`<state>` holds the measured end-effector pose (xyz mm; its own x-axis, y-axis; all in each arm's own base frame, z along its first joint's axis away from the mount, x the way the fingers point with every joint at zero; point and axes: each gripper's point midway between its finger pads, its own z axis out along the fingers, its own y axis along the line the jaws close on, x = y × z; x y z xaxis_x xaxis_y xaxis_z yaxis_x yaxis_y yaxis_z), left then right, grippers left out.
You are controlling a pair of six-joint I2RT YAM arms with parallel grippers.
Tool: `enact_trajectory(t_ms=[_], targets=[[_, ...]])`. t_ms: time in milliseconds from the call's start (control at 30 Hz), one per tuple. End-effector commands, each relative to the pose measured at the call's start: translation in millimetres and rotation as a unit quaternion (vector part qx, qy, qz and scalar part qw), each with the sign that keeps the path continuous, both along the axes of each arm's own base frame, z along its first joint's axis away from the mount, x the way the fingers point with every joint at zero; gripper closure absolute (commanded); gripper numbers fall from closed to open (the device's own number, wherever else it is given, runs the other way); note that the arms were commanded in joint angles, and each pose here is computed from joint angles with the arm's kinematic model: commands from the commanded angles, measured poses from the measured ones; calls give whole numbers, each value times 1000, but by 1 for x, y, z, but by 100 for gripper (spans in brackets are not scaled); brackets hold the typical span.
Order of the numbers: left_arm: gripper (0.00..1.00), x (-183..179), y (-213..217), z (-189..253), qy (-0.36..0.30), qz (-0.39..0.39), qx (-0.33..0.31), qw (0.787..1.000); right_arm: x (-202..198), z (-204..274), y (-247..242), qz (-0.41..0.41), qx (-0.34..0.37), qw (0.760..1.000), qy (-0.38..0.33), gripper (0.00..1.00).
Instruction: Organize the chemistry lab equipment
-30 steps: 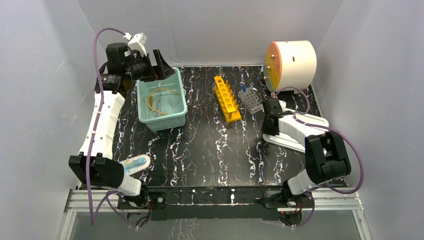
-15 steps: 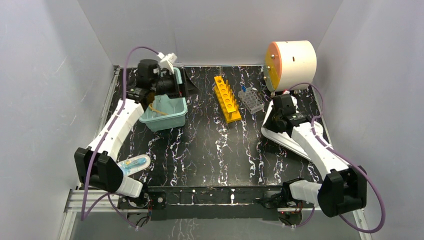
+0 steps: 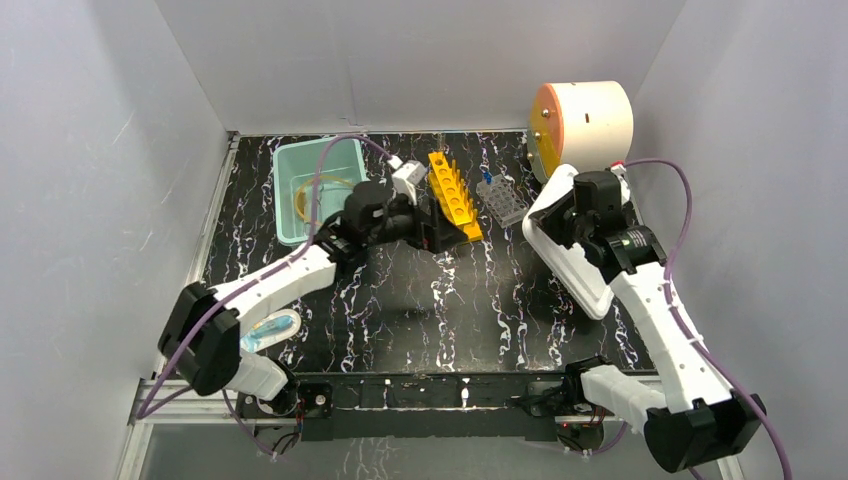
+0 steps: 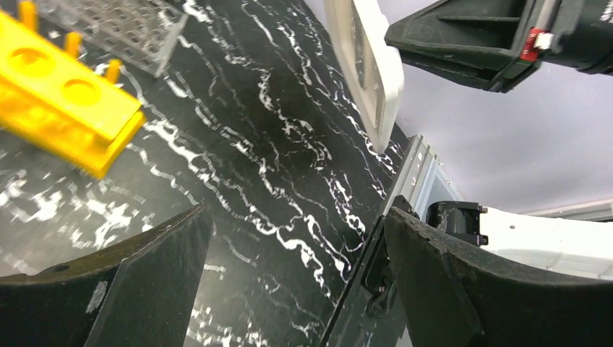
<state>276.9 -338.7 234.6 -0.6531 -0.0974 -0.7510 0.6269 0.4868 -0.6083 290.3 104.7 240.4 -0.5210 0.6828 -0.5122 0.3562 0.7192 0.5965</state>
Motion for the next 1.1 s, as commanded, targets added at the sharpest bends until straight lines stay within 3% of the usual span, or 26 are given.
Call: enact_trajectory(t_ms=[0,300,433,1067], targets=[[14,1,-48,27,-86,-16,-48,995,-9,38,3,-49,91,994,-32,87],[18,-7,-108,4,-87,13,-51,995,-8,65,8,-98,194,974,-59,88],[18,-9,-106,6,-100,24,-62,993,-1,72,9,-111,213,969,-60,89],[21,-74,-126,-13,-99,-107,-107,984,22,85,40,-109,344,932,-36,90]])
